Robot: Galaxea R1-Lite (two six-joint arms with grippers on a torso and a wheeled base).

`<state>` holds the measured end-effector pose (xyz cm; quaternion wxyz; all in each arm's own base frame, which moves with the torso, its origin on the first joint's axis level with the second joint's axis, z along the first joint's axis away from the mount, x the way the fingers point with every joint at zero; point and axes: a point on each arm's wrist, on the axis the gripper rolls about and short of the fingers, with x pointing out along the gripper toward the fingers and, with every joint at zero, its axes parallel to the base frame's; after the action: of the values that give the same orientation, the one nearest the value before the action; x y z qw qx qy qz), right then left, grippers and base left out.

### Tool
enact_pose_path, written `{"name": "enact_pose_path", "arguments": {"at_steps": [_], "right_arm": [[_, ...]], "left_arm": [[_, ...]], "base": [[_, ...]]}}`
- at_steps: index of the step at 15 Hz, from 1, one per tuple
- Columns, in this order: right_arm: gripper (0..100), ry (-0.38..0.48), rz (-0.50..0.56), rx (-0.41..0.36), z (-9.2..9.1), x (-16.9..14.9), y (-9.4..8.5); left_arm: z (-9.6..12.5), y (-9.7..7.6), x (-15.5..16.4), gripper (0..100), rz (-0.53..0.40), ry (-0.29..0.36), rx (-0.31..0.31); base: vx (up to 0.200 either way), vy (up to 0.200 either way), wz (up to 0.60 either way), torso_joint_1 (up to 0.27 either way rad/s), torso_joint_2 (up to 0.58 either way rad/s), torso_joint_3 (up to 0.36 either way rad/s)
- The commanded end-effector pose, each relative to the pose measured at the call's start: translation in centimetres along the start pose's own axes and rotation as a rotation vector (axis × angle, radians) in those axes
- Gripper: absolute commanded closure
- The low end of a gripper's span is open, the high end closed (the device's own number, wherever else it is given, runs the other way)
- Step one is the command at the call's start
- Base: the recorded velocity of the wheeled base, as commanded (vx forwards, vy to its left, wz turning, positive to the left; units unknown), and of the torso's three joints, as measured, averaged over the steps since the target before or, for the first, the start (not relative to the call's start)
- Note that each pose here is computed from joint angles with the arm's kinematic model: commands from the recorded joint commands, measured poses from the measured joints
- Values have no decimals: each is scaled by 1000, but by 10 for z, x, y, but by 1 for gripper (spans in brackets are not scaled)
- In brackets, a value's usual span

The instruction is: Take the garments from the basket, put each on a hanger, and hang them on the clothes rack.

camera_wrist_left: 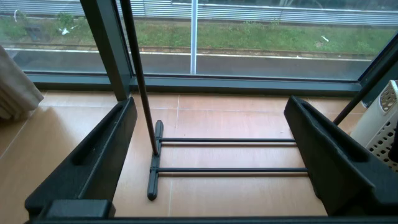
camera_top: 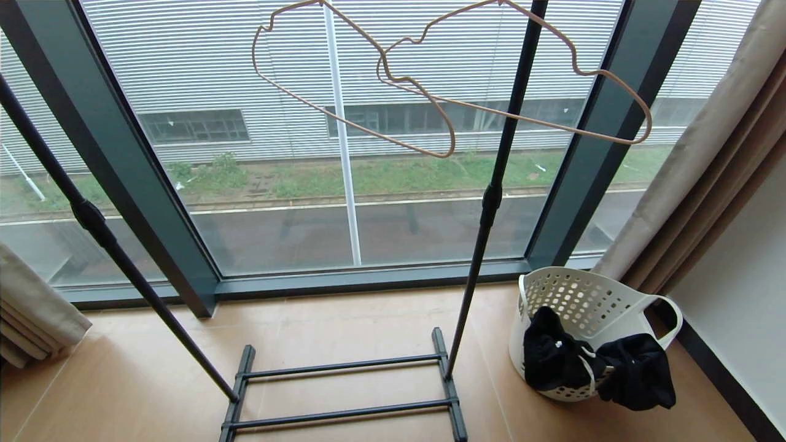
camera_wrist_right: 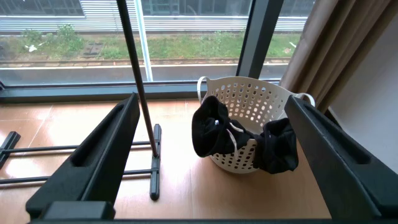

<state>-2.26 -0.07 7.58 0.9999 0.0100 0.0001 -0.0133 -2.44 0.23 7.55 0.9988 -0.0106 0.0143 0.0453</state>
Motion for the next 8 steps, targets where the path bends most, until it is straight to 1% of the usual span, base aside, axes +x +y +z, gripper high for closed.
{"name": "enact_pose_path", "arguments": {"at_steps": [1, 8], "right_arm": [[0, 0, 1, 0, 0, 0, 0], [0, 0, 1, 1, 0, 0, 0]], "left_arm": [[0, 0, 0, 0, 0, 1, 0], [0, 0, 0, 0, 0, 1, 0]], "base": [[0, 0, 0, 0, 0, 0], [0, 0, 0, 0, 0, 0]]}}
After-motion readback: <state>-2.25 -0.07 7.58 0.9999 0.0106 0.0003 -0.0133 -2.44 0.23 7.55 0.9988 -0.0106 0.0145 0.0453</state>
